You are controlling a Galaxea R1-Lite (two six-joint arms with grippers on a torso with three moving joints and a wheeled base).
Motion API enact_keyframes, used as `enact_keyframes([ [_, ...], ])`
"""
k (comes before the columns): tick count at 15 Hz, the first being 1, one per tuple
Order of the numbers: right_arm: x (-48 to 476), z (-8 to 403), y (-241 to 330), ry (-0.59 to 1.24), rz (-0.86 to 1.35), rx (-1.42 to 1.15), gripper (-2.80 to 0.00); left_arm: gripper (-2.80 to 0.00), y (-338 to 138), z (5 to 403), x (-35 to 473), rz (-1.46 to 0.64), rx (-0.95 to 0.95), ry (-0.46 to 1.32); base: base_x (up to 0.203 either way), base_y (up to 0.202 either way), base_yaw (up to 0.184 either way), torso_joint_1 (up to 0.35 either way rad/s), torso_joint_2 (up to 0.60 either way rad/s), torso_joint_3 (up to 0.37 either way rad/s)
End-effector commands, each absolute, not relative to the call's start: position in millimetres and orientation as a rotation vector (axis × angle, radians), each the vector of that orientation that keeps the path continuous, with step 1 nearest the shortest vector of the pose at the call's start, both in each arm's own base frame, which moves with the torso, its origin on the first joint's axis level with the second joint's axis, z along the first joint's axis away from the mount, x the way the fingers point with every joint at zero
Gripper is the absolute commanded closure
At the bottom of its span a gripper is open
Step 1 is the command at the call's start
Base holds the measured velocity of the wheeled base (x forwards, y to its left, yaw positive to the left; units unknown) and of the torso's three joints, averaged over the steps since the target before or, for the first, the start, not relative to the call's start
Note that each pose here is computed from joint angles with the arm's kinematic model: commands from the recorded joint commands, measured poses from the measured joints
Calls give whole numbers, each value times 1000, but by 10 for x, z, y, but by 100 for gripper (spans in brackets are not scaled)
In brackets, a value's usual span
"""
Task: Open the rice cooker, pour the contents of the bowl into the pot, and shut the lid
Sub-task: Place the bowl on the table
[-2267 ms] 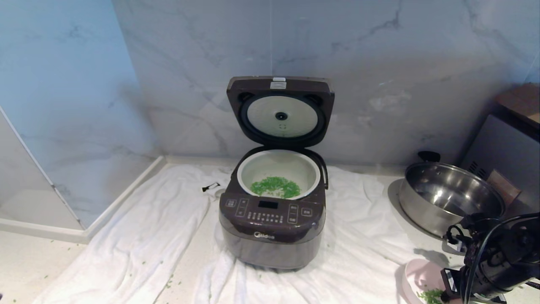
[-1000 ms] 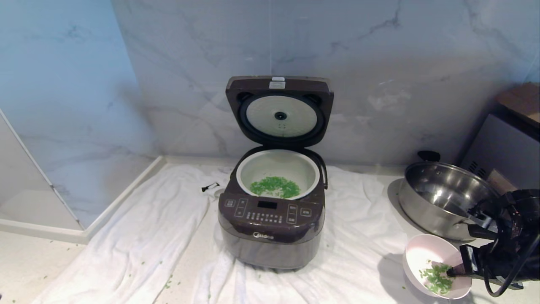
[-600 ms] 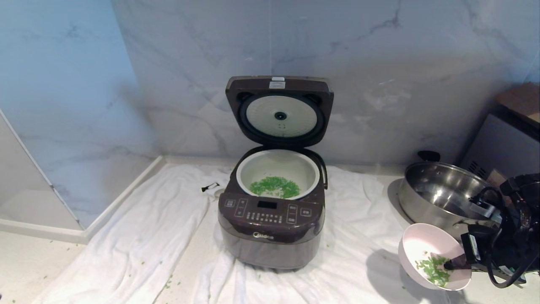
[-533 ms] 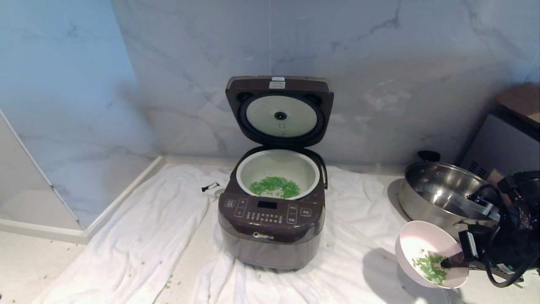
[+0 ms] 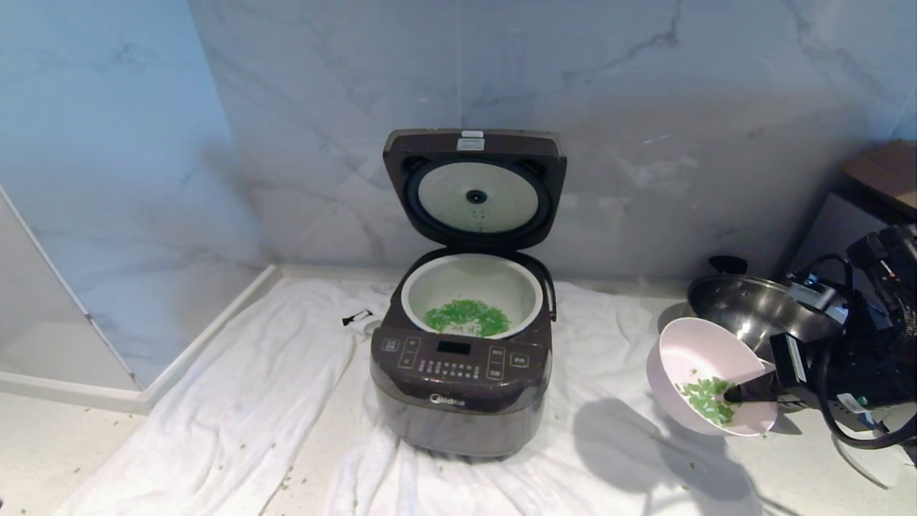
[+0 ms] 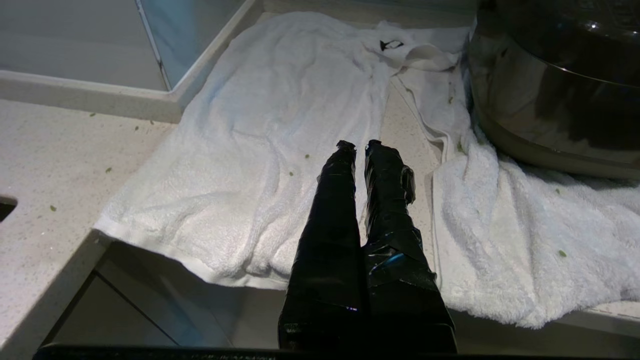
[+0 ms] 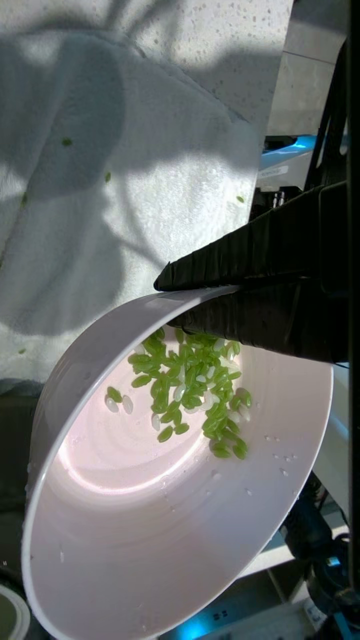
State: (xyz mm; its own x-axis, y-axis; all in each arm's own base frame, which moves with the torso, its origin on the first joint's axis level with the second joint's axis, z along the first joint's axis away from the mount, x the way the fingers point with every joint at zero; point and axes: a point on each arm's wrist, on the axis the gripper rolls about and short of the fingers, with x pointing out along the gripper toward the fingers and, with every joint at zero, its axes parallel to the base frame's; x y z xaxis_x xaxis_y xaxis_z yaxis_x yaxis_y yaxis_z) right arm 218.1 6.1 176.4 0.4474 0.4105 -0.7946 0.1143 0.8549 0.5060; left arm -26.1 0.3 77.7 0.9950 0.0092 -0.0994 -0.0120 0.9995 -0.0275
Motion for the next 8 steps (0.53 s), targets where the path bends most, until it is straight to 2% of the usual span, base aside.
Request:
enact_keyframes([
  [1,2170,1889,118,1096,218,539,0,0,3,776,-261,12,-28,100,0,0,0,0,0,0],
  [4,2111,2058,219,1150,219,569,0,0,3,776,-261,12,-28,100,0,0,0,0,0,0],
  [8,2031,2180,232,1106,236,566,0,0,3,776,-261,11,-28,100,0,0,0,0,0,0],
])
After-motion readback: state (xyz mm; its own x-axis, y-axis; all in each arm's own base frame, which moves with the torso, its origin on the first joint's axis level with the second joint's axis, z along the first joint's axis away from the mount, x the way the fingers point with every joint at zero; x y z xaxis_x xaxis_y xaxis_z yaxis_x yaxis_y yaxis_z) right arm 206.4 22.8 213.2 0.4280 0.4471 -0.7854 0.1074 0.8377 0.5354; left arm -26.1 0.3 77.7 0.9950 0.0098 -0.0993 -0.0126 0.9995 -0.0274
